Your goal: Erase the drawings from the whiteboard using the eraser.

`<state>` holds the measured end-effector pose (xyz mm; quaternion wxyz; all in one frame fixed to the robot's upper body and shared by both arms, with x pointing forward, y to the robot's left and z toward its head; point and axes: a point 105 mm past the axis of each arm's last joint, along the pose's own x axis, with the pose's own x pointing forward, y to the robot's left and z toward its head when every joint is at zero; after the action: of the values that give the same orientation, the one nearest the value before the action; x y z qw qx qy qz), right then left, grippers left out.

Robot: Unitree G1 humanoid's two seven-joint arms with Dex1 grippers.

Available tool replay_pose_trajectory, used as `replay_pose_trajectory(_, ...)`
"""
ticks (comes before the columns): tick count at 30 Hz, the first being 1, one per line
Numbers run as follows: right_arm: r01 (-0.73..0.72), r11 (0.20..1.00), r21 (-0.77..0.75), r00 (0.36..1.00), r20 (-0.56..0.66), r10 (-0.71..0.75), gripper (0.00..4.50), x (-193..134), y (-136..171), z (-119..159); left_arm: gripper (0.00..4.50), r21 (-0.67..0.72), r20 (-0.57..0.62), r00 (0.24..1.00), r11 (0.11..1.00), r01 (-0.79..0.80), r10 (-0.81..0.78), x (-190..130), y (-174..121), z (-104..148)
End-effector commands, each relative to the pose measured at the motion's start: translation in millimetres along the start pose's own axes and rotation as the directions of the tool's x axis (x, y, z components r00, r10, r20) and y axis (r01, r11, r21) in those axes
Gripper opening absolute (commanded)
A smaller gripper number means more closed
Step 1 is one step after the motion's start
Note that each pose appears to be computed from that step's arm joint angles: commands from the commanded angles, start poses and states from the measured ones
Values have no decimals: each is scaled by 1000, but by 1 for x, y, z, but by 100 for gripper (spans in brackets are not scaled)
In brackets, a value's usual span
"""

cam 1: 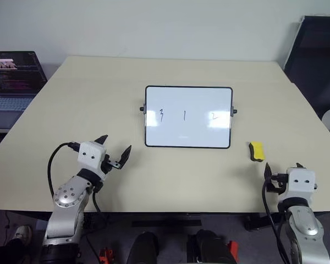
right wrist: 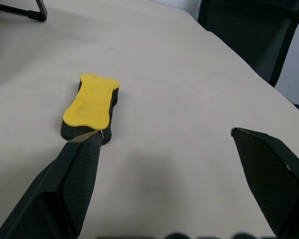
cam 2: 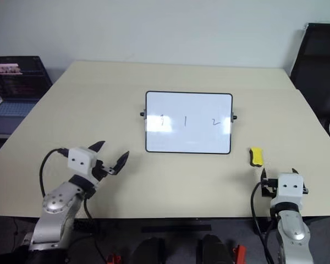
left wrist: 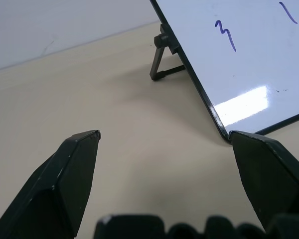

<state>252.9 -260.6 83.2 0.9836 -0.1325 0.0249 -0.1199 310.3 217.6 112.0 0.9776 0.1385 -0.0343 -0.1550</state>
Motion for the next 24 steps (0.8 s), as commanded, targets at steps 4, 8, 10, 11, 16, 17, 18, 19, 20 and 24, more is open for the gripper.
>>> replay_pose_trajectory(4, -42, 999, 35, 997, 70, 39, 447, 9, 7, 35, 450, -56, 167, 978, 990, 132, -122, 36, -24, 57)
replay_pose_trajectory(8, -111, 991, 76, 992, 71, 106, 447, 21, 23, 52, 450, -81, 228, 917, 932, 352, -326, 50, -66, 83)
replay_pose_trajectory(10, -121, 990, 78, 991, 61, 117, 447, 25, 27, 57, 450, -86, 238, 888, 902, 424, -395, 51, -80, 87)
replay_pose_trajectory(11, -121, 989, 80, 992, 48, 117, 447, 27, 28, 57, 450, -86, 240, 868, 881, 465, -435, 51, -87, 89)
replay_pose_trajectory(16, -107, 985, 134, 993, -34, 112, 447, 41, 33, 59, 450, -103, 256, 725, 727, 678, -640, 47, -126, 93)
replay_pose_trajectory(17, -104, 983, 148, 991, -65, 114, 447, 44, 35, 58, 450, -98, 251, 683, 684, 723, -686, 46, -134, 92)
replay_pose_trajectory(18, -105, 983, 150, 988, -94, 119, 447, 47, 38, 57, 450, -83, 244, 642, 644, 760, -726, 45, -141, 91)
replay_pose_trajectory(19, -103, 982, 158, 984, -129, 124, 447, 50, 40, 55, 450, -73, 237, 603, 605, 793, -762, 45, -147, 89)
replay_pose_trajectory(20, -102, 981, 165, 980, -152, 128, 447, 51, 42, 53, 450, -67, 232, 579, 581, 811, -781, 44, -150, 88)
replay_pose_trajectory(24, -91, 979, 183, 971, -201, 127, 447, 56, 45, 51, 450, -24, 202, 504, 510, 860, -840, 49, -160, 81)
